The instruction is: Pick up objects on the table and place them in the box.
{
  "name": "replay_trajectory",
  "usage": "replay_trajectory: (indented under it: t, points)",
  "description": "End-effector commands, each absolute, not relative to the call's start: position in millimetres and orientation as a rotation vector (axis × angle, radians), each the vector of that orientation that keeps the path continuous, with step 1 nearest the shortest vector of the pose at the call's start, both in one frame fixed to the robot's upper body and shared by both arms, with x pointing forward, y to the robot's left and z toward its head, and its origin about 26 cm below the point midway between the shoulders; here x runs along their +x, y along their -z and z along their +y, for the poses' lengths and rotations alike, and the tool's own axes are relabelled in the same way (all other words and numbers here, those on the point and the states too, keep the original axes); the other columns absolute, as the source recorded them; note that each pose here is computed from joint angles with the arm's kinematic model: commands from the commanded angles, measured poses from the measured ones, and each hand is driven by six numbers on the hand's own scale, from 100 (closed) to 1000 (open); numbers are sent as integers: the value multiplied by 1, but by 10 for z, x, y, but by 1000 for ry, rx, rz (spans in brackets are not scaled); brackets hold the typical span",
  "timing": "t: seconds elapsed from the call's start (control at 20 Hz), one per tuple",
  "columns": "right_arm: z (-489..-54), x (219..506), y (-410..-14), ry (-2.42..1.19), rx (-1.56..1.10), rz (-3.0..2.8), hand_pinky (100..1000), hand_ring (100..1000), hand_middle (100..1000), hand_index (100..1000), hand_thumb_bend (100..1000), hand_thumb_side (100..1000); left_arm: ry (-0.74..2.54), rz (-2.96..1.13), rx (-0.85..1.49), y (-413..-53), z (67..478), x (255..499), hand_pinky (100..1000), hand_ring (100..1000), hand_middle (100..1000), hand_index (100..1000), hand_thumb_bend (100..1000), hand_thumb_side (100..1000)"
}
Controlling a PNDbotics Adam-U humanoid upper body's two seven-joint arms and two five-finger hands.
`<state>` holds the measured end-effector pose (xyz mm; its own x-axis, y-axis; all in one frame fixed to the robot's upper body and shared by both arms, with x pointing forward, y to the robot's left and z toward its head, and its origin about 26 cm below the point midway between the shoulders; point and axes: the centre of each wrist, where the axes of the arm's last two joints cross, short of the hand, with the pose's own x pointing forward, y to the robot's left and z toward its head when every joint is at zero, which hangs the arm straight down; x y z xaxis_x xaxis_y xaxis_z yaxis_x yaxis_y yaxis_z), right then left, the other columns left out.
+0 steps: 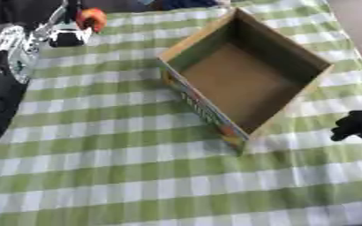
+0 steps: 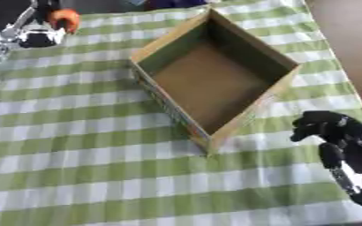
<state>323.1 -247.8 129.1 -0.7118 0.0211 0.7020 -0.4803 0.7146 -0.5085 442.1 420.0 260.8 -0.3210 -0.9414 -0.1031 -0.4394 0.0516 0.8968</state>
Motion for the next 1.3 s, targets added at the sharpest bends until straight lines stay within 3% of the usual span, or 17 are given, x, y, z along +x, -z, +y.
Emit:
replay_trajectory:
  t: [0.05,0.75,0.95,1.3]
  points:
    - [-2509,3227,-1366,-926,326,-2230,783,660,725,868,100,557,1328,-1886,1406,-2984,4150,4311,436,342,338,510,100,226]
    - [-2475,3221,-1350,-949,356,-2217,783,662,727,868,100,552,1850,-2321,1023,-3410,2760,4137,446,346,344,514,100,213]
    - [-2464,3219,-1340,-959,369,-2209,783,662,727,868,100,553,1921,-2329,948,-3399,2373,4115,448,349,348,518,100,219]
    - [-2417,3222,-1341,-984,399,-2200,784,663,728,868,100,557,2019,-2230,866,-3198,2061,4305,459,359,362,533,100,239]
